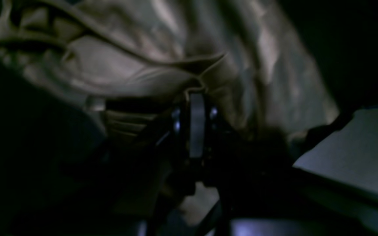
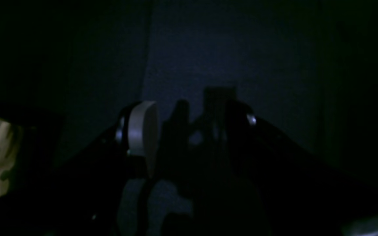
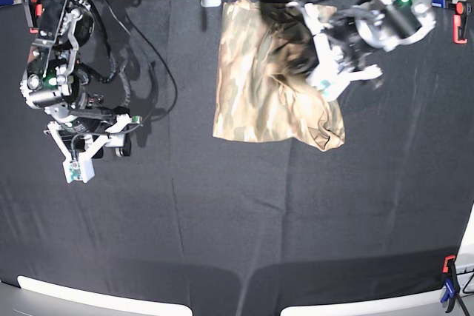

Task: Layout the t-shirt on the table in an organized manner, then fold the t-shirt properly
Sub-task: 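Release the shirt and move the right gripper back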

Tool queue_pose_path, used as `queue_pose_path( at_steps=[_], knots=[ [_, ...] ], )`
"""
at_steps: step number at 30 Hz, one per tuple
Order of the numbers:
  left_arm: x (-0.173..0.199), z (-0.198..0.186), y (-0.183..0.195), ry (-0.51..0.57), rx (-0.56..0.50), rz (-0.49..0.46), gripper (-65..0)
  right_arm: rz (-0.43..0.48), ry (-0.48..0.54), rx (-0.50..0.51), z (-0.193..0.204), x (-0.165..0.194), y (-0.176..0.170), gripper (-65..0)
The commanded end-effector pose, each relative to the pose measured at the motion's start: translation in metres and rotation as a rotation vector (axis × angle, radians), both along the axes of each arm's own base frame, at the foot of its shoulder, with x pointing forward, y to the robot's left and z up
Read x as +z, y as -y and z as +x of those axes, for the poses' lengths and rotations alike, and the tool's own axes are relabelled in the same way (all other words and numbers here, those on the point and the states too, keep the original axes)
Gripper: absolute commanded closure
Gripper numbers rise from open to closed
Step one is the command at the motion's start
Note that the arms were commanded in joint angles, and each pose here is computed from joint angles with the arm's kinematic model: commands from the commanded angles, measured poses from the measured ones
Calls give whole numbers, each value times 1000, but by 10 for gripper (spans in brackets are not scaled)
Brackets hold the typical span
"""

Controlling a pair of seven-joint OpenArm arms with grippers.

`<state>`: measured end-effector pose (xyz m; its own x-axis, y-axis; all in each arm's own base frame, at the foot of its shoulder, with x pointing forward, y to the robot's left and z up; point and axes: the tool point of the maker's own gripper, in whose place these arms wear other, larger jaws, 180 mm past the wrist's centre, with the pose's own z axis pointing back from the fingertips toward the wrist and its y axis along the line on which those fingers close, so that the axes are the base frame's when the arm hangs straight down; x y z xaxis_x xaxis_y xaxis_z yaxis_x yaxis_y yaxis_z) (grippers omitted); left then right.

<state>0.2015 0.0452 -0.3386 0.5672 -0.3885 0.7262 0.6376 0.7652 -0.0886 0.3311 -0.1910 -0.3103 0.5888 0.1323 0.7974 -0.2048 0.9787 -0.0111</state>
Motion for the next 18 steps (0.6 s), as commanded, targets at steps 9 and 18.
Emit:
queue_pose_path(
  at_steps=[9, 18],
  knots=[
    [-14, -34, -104, -44, 297, 98, 0, 90, 97, 130, 6, 25, -26, -316],
    [-21, -54, -114, -92, 324, 116, -48, 86, 95, 145, 5, 25, -28, -316]
  ],
)
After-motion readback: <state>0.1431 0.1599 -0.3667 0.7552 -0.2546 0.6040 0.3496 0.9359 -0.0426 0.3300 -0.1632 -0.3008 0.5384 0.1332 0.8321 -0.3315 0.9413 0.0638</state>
